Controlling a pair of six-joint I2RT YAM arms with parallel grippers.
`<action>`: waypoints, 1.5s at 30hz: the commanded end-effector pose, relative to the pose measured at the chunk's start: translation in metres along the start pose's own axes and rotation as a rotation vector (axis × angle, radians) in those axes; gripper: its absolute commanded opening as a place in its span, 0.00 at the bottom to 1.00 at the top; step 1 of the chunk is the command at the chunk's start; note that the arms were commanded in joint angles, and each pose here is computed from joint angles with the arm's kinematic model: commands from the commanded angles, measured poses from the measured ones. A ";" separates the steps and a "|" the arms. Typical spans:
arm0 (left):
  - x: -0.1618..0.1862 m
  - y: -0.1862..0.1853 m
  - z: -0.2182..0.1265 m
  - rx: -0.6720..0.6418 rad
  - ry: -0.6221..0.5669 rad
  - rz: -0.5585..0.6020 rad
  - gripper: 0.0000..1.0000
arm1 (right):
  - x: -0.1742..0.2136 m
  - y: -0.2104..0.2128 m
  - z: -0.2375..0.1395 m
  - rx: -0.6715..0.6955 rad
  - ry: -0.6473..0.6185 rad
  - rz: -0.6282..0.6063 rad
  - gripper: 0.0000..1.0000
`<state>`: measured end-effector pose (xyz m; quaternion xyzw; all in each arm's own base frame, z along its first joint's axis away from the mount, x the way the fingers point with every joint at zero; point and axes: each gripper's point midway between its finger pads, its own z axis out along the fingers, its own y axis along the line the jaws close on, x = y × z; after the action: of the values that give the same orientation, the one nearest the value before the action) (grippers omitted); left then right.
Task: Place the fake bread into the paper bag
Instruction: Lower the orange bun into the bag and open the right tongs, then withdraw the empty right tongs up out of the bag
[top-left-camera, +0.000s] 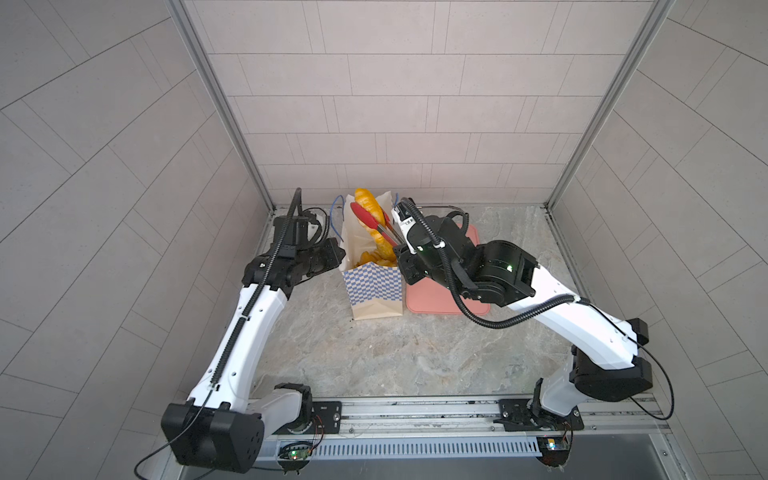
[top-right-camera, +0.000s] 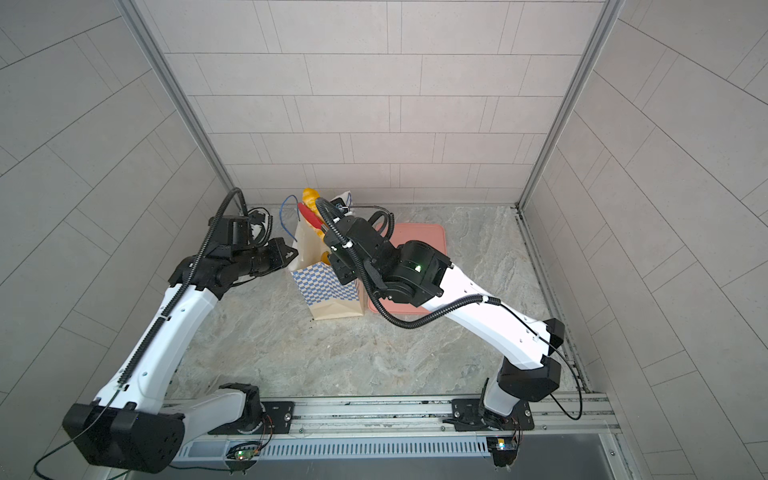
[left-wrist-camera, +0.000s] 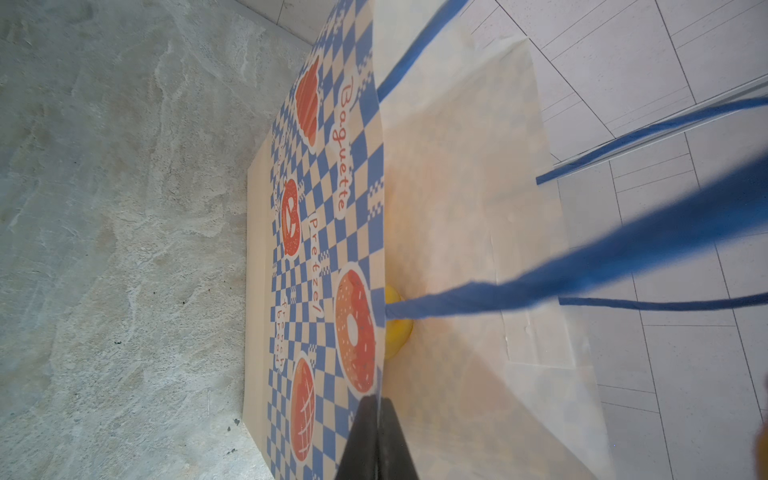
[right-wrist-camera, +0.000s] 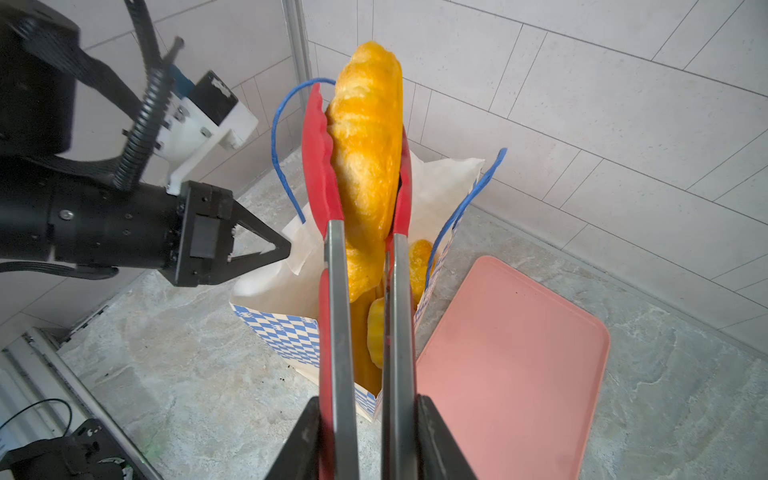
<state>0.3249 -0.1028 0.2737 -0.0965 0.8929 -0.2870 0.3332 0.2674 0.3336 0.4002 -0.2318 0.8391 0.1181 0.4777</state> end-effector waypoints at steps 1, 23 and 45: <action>-0.001 -0.008 -0.007 0.028 -0.024 0.022 0.00 | -0.007 -0.005 -0.001 0.044 -0.024 -0.001 0.34; 0.001 -0.005 -0.006 0.027 -0.020 0.026 0.00 | 0.012 0.006 0.028 0.063 0.046 -0.057 0.49; -0.001 -0.007 -0.008 0.029 -0.024 0.026 0.00 | -0.015 -0.005 -0.008 0.030 -0.055 -0.040 0.49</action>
<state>0.3230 -0.1026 0.2726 -0.0948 0.8927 -0.2869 0.3344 0.2767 0.3423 0.3703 -0.2605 0.8474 0.0689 0.4575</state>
